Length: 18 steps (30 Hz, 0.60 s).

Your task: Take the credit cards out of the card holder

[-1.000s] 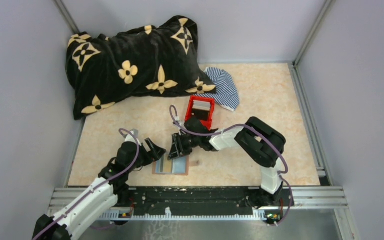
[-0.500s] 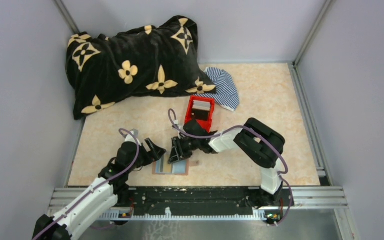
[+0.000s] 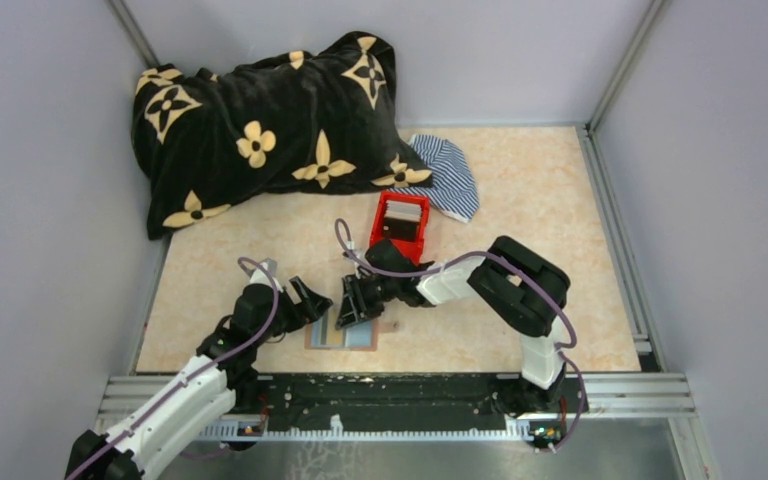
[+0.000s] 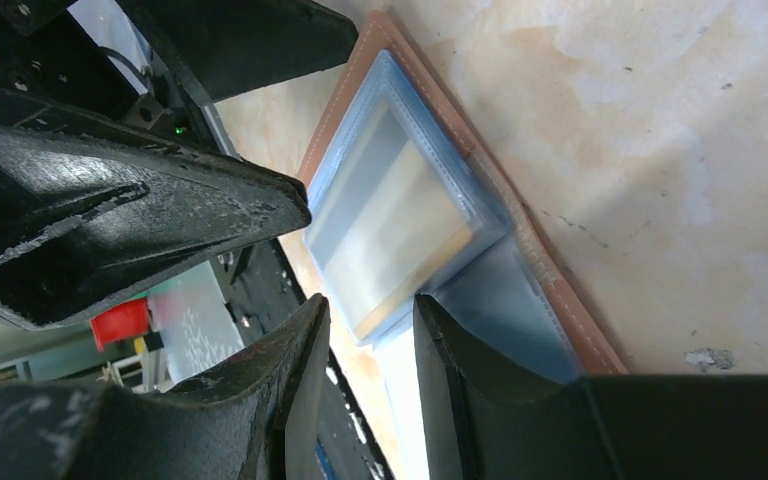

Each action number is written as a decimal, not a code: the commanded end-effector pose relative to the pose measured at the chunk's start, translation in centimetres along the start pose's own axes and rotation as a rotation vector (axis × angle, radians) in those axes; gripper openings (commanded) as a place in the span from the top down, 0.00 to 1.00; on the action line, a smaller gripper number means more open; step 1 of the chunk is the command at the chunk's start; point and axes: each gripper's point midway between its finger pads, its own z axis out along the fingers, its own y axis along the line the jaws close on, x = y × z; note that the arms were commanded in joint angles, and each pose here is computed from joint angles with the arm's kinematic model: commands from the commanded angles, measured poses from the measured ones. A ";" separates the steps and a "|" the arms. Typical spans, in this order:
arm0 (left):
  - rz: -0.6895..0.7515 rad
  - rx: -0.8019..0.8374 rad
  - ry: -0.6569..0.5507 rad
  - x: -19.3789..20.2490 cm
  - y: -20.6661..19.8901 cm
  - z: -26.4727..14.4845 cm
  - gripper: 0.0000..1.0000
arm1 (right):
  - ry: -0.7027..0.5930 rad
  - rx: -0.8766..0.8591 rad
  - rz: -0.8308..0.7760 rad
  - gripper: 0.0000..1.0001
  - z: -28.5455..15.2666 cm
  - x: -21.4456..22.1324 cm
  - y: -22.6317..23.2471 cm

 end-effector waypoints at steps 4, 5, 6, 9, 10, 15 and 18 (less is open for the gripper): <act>0.007 -0.044 0.090 2.4 1.8 -0.2 0.12 | -0.021 -0.070 -0.093 0.62 0.6 -2.0 3.2; 0.008 -0.039 0.097 2.5 1.7 -0.2 0.12 | -0.015 -0.071 -0.093 0.62 0.8 -2.0 3.1; 0.005 -0.036 0.106 2.6 1.6 -0.2 0.12 | -0.009 -0.072 -0.089 0.62 1.0 -1.9 3.0; -0.001 -0.029 0.118 2.8 1.4 -0.3 0.13 | 0.000 -0.077 -0.081 0.62 1.3 -1.7 2.8; -0.002 -0.031 0.115 2.8 1.4 -0.3 0.13 | 0.001 -0.074 -0.082 0.62 1.4 -1.7 2.8; 0.000 -0.028 0.091 2.4 1.4 -0.4 0.13 | -0.021 -0.040 -0.074 0.62 0.1 -1.7 2.5; -0.002 -0.028 0.093 2.6 1.6 -0.3 0.13 | -0.030 -0.029 -0.078 0.62 -0.6 -1.6 2.6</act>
